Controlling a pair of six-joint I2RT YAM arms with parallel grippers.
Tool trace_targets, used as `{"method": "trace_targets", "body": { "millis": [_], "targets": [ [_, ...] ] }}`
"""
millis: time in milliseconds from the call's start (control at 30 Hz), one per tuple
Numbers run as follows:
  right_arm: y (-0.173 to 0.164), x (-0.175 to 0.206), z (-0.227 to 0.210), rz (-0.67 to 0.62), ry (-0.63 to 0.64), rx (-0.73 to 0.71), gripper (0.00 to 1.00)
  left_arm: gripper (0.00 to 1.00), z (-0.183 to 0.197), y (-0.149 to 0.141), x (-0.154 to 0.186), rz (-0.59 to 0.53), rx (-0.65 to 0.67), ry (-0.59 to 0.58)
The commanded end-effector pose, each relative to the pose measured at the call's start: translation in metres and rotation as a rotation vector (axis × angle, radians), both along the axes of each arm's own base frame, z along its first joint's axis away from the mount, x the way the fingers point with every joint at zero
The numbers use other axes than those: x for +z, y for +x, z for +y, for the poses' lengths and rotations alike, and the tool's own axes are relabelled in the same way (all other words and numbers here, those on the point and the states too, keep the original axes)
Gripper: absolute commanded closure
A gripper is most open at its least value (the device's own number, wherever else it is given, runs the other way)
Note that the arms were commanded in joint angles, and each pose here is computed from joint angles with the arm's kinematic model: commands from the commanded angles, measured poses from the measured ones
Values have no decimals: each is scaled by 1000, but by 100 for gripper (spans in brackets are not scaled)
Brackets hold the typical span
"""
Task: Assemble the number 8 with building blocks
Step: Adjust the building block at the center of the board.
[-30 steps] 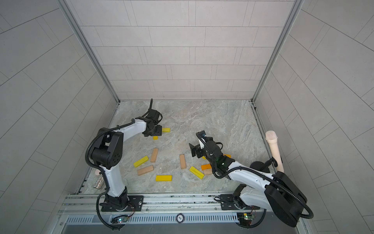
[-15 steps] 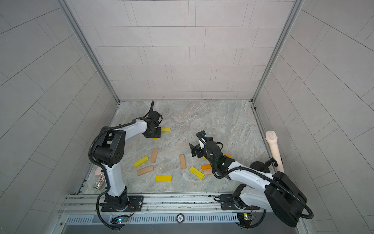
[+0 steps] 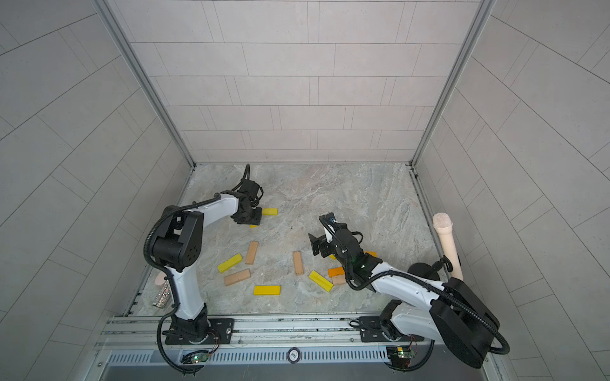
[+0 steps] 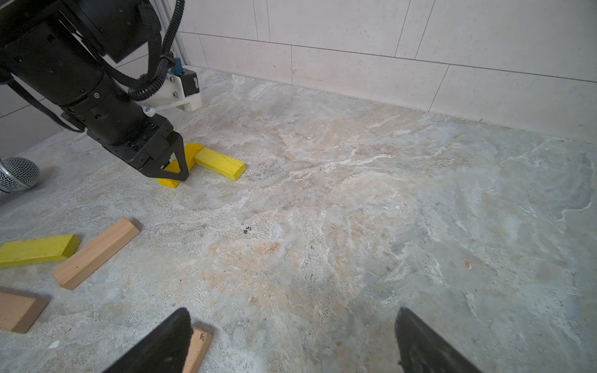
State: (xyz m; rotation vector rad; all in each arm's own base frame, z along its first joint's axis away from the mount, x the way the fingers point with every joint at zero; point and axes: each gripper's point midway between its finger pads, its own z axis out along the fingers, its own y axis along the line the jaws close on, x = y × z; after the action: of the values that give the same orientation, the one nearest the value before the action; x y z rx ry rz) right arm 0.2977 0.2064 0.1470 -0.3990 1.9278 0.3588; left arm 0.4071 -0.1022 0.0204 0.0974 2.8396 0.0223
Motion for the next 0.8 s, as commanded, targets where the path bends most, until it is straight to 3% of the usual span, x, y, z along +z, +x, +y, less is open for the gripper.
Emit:
{"method": "trace_targets", "body": {
  "millis": [0, 767],
  "targets": [
    [5, 9, 1, -15, 8, -16, 1, 52, -3, 5, 6, -9, -30, -11],
    [6, 7, 0, -10, 2, -24, 0, 60, 0, 4, 7, -1, -41, 6]
  ]
}}
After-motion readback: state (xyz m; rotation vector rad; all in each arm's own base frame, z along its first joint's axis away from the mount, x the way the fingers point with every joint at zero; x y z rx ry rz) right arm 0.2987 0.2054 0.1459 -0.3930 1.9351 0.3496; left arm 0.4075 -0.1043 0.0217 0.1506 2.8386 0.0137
